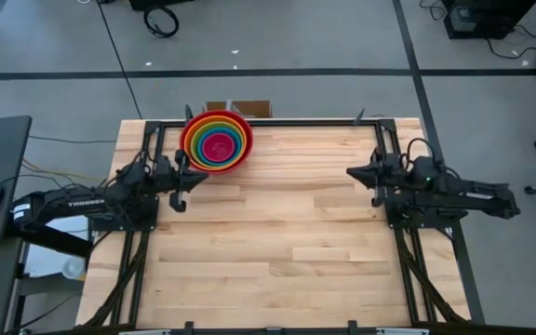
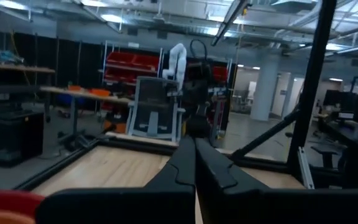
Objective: Nest bowls inside each other
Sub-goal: Return to Home Position
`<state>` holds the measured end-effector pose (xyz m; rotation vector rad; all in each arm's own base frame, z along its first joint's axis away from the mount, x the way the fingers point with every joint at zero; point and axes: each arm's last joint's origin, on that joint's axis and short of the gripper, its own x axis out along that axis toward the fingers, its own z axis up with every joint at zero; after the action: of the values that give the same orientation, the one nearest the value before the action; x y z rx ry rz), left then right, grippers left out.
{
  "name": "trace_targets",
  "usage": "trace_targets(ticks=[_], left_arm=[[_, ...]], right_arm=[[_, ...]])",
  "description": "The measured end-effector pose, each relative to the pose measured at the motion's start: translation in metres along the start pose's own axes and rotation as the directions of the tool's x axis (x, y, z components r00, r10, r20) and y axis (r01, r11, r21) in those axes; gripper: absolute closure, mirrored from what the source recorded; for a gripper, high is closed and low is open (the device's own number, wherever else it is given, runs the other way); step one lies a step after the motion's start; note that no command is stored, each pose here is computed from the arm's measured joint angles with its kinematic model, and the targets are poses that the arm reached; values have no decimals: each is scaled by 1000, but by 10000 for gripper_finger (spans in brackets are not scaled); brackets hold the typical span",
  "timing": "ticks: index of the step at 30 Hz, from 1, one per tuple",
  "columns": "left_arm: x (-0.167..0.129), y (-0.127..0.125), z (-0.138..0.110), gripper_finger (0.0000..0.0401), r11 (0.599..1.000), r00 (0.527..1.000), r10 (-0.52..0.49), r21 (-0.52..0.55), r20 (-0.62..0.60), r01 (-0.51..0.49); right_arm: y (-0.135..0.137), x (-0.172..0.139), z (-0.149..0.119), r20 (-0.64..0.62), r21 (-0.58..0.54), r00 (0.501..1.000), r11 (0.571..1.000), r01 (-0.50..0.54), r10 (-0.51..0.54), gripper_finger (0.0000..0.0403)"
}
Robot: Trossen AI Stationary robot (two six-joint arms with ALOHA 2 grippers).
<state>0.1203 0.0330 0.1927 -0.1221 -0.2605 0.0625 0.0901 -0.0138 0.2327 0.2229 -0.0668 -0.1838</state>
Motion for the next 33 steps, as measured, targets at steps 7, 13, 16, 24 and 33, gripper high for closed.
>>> trace_targets(ticks=[7, 13, 16, 24, 33], left_arm=[[-1, -2, 0, 399, 1000, 1000, -12, 3, -4, 12], [-1, -1, -1, 399, 1000, 1000, -8, 26, -15, 8], [0, -1, -2, 399, 1000, 1000, -7, 24, -21, 8], [-1, -1, -3, 400, 1000, 1000, -5, 22, -30, 6], [-1, 2, -2, 399, 999, 999, 27, 23, -24, -26]], right_arm=[[-1, -2, -14, 27, 17, 999, 999, -37, 37, 398], [2, -11, -15, 6, 65, 987, 985, -160, 160, 396], [2, -9, -18, -1, 80, 983, 980, -182, 182, 396], [-4, 2, -44, 161, 161, 976, 971, -175, 149, 396], [-4, 3, -44, 148, 115, 978, 980, -164, 146, 396]])
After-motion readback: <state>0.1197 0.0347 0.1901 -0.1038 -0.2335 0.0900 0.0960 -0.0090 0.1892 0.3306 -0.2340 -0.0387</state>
